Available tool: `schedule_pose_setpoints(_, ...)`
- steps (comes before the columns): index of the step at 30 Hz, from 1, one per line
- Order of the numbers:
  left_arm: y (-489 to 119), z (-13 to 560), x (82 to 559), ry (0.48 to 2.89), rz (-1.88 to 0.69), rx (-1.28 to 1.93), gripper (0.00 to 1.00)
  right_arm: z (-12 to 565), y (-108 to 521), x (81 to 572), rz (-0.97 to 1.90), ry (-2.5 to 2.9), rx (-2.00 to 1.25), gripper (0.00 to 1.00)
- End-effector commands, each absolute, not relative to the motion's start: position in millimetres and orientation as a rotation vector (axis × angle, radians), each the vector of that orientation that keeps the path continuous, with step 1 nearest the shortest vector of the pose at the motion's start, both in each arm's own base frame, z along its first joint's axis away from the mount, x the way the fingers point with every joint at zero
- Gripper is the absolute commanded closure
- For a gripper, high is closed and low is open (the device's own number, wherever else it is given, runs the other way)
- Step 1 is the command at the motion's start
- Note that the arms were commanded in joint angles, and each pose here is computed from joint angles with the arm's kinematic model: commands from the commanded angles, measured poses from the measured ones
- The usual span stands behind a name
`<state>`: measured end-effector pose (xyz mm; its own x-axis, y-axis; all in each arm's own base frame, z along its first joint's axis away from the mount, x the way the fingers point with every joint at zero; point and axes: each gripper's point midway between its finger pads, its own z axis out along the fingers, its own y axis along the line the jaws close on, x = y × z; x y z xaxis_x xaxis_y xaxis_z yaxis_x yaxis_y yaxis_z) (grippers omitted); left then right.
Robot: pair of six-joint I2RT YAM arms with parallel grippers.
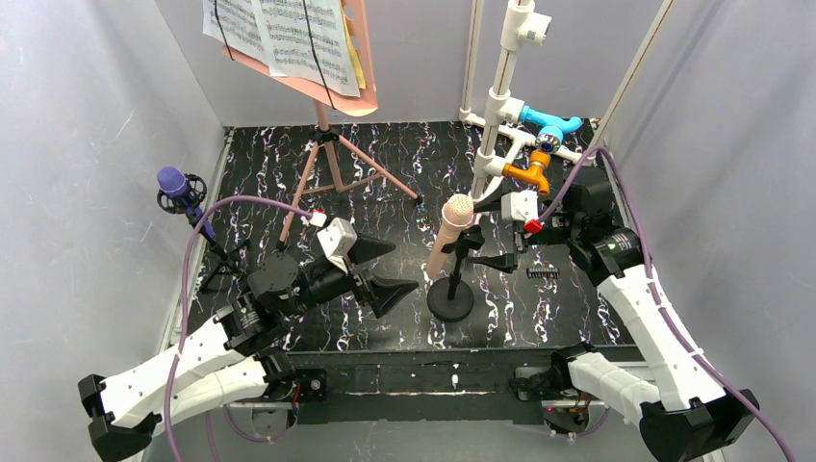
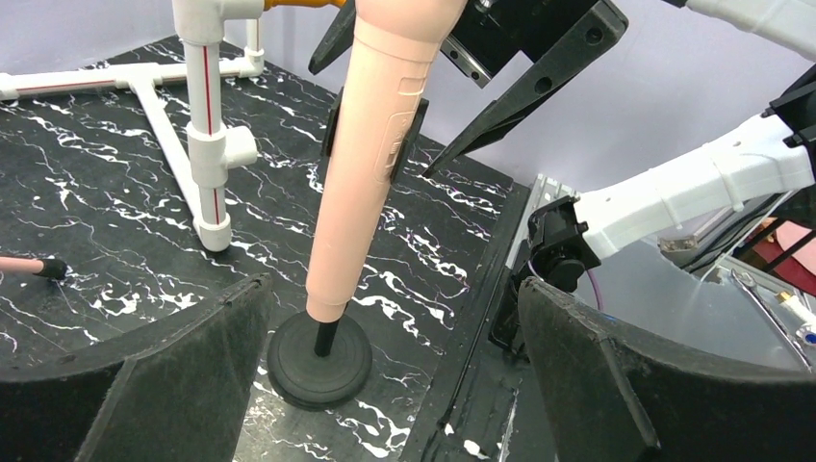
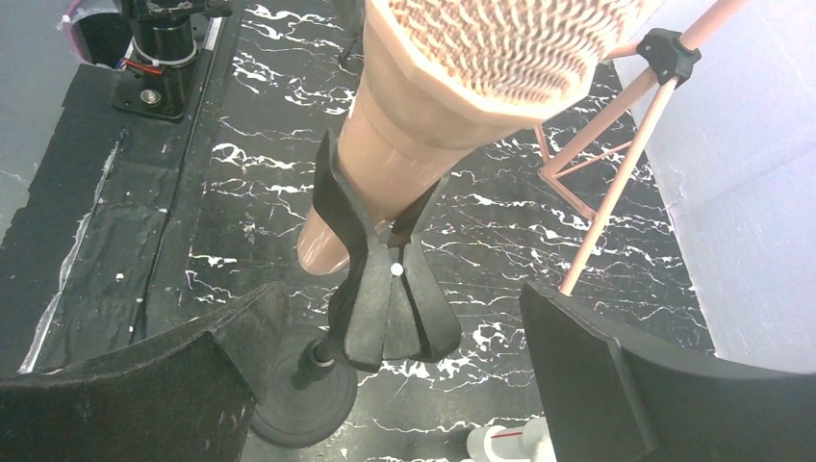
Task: Pack up the instrument practice props
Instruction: Remove the microphone from the microphone stand.
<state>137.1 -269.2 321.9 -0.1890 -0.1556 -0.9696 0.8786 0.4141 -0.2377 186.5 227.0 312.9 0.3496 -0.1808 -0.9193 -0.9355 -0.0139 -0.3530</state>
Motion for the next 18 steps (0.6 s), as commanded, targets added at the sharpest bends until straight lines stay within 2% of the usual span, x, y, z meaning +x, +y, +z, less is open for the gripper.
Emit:
schedule_pose_setpoints(1, -275.1, 327.8, 131.8, 1.441, -1.1, 0.724, 0.02, 306.8, 230.0, 187.8, 0.836, 1.083, -1.475, 0.0)
schedule_pose_setpoints(9, -304.3, 344.3, 132.5, 1.293, -1.052, 0.943, 0.02, 299.1, 229.6, 185.5, 0.855, 1.115, -1.467, 0.0)
schedule_pose_setpoints(13, -314.9, 350.8, 139.1, 1.208, -0.991, 1.016, 0.02, 301.6, 231.0, 179.9, 0.899, 1.11, -1.461, 0.08)
schedule_pose_setpoints(18, -324.8, 361.9, 146.3, 1.145, -0.963, 1.027, 0.02, 301.1, 231.3, 177.7, 0.916, 1.114, -1.451, 0.12)
